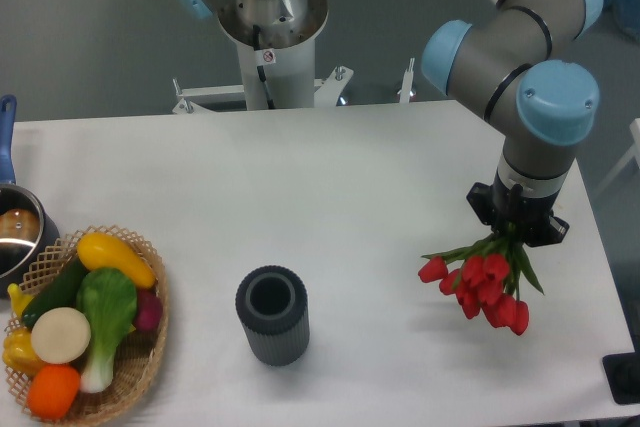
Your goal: Insert the flowers into the vase
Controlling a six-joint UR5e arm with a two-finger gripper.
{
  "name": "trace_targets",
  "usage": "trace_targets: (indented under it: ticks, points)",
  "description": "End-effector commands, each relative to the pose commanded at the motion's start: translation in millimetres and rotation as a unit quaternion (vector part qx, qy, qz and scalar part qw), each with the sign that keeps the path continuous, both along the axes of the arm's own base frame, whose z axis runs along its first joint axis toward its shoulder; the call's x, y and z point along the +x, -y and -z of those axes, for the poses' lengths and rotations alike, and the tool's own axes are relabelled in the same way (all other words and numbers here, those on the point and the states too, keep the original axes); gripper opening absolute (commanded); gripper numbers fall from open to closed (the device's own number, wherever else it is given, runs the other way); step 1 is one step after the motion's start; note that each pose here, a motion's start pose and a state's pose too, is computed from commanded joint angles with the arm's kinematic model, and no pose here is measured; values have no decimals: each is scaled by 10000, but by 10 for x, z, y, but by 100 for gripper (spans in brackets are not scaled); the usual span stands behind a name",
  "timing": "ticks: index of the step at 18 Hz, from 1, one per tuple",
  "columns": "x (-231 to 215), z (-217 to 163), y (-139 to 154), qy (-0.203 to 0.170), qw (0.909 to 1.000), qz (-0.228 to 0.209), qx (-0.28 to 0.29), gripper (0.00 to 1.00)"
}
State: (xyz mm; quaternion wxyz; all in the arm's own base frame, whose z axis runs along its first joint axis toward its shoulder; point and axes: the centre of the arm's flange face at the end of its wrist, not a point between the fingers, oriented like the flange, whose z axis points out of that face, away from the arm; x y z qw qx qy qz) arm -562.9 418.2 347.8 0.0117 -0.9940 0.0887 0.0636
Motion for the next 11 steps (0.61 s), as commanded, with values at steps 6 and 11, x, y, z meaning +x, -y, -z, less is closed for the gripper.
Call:
trace_targets:
  ticks: [6, 11]
  points:
    - [27, -3, -29, 14, 10000, 19, 28, 0]
    - [86, -43, -57, 61, 10000, 56, 55, 0]
